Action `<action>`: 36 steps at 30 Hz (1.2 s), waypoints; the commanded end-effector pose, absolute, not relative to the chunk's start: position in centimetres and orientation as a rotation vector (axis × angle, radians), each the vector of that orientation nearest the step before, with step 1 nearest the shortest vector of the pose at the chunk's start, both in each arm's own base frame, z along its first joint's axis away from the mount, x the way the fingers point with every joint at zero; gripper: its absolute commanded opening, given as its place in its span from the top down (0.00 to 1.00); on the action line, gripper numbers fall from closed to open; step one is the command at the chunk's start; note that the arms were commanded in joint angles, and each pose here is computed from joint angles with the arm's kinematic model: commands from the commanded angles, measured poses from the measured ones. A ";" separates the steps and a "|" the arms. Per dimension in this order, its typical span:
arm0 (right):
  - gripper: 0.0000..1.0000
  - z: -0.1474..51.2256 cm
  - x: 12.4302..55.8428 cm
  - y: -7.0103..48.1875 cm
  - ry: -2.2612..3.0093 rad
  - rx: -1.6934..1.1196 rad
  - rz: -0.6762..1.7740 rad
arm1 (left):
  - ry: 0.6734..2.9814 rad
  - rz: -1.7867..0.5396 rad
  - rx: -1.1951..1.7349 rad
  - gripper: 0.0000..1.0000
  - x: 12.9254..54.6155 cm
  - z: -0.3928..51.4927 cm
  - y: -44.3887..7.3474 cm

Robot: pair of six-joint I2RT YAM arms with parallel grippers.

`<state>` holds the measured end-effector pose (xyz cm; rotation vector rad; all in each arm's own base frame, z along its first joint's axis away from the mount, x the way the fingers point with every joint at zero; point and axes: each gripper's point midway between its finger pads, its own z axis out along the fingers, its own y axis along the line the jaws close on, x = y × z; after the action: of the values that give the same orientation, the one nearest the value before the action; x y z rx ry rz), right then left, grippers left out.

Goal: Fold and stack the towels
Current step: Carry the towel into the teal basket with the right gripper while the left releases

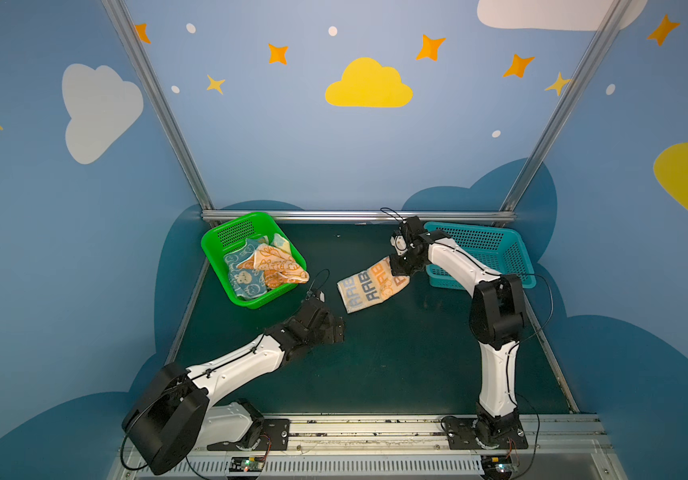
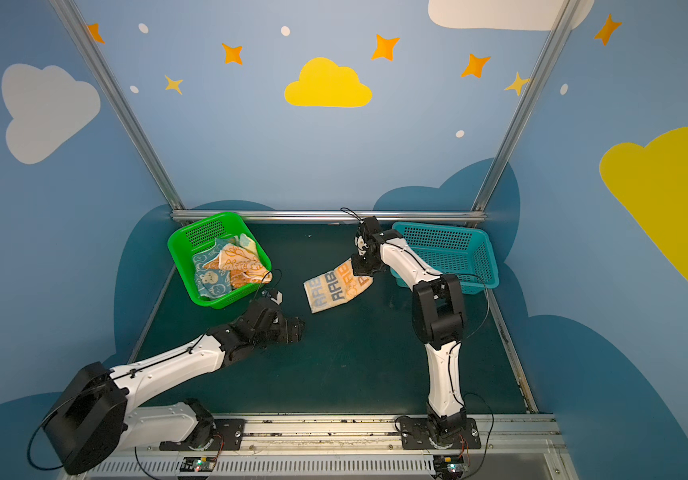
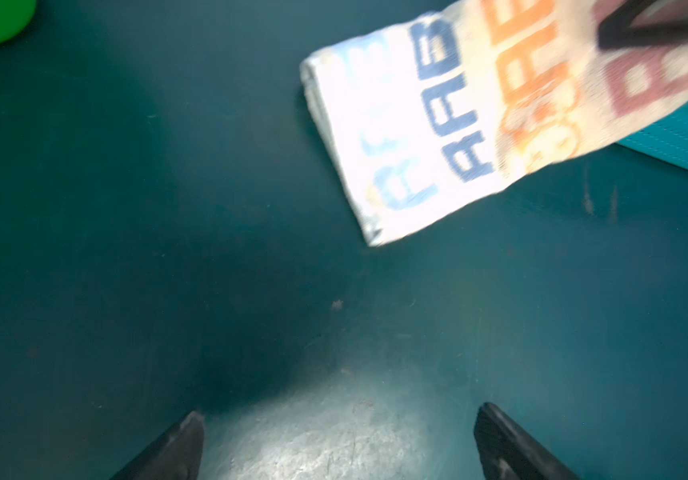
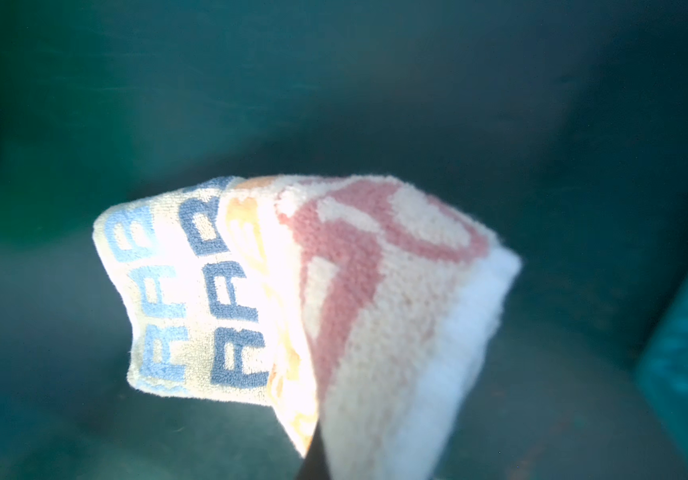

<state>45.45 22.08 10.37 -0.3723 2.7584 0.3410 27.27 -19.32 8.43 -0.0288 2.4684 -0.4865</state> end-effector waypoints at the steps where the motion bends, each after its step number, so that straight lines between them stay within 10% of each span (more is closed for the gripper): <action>1: 1.00 11.4 46.4 19.6 2.783 -0.410 0.240 | 2.488 -0.430 -0.033 0.00 27.1 7.7 -18.4; 36: 1.00 20.0 53.1 -0.3 2.586 -0.139 0.078 | 2.522 -0.410 -0.047 0.00 27.7 7.1 -18.7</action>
<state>53.20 0.94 18.92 -0.1287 2.6162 0.1017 26.99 -18.56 6.37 -0.0345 2.5371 -0.4119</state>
